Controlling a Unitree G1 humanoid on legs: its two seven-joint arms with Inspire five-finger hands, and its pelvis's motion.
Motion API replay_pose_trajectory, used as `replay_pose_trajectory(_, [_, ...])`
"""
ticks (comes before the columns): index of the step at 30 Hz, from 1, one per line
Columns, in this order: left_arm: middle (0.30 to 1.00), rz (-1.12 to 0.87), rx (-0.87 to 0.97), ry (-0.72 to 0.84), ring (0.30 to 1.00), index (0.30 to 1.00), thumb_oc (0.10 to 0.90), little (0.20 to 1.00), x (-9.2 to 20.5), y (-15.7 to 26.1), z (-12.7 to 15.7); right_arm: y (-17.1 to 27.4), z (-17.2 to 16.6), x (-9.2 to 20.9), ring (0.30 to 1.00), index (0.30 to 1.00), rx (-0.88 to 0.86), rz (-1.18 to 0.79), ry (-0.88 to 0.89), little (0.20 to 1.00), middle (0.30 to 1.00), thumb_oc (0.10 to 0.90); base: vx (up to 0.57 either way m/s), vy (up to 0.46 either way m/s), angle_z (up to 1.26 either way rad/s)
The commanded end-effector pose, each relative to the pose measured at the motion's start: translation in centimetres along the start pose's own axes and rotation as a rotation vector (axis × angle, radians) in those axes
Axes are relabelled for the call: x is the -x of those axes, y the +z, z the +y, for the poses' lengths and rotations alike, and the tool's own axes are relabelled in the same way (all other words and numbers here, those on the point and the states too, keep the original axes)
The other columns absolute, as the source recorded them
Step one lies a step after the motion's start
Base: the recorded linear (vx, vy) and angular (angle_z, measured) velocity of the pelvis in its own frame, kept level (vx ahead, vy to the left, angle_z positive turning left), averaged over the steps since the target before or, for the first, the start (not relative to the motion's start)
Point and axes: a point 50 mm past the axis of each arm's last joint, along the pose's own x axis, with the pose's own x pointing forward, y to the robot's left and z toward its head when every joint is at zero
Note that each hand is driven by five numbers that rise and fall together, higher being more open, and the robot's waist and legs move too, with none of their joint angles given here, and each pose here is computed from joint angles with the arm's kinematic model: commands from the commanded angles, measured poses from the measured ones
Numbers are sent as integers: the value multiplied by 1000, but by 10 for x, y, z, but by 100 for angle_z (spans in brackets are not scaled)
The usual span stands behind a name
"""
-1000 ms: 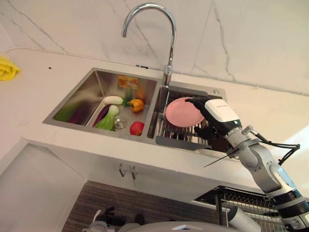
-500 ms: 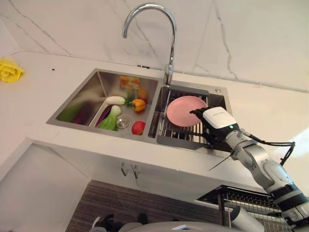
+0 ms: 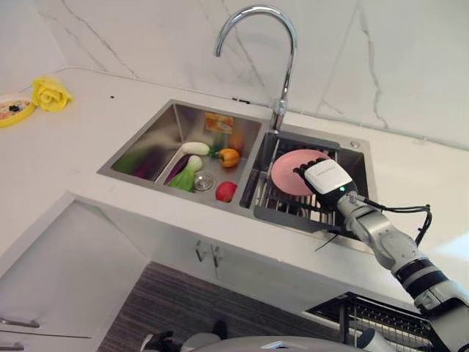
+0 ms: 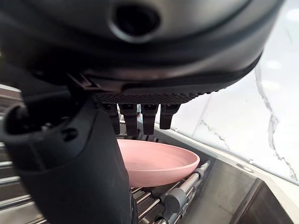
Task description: Place the dishes in the dishwasher.
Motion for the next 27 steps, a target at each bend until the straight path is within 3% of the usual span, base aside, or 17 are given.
replay_pose_trajectory(1, [900, 1, -80, -49, 900, 900, 800, 900, 0, 4, -18, -33, -50, -24, 900, 900, 129, 142, -226, 900, 900, 800, 32, -15, 26])
replay_pose_trajectory(4, [900, -5, -84, -43, 900, 900, 800, 900, 1, 4, -20, -42, -37, -23, 900, 900, 149, 217, -224, 900, 900, 800, -11, -4, 30])
replay_pose_trajectory(5, [900, -6, -84, -43, 900, 900, 800, 900, 1, 4, -20, -42, -37, -23, 860, 860, 149, 218, -225, 860, 860, 773, 14, -9, 19])
replay_pose_trajectory(6, [900, -14, -89, -42, 900, 900, 800, 900, 1, 6, -21, -46, -31, -22, 469, 469, 148, 252, -230, 469, 469, 513, -47, 5, 9])
replay_pose_trajectory(7, [900, -15, -89, -41, 900, 900, 800, 900, 1, 6, -21, -46, -31, -22, 356, 356, 148, 253, -231, 356, 356, 438, 13, -7, 12])
replay_pose_trajectory(8, [900, -26, -93, -36, 900, 900, 800, 900, 1, 8, -20, -48, -28, -21, 300, 300, 146, 276, -241, 300, 300, 400, -12, -2, 12])
replay_pose_trajectory(17, [900, -58, -105, -27, 900, 900, 800, 900, 1, 14, -23, -61, -31, -17, 300, 300, 147, 346, -328, 300, 300, 400, -6, -4, 10])
replay_pose_trajectory(27, [900, -66, -111, -34, 900, 900, 800, 900, 2, 17, -31, -67, -69, -5, 300, 300, 141, 323, -549, 300, 300, 400, -1, -2, 3])
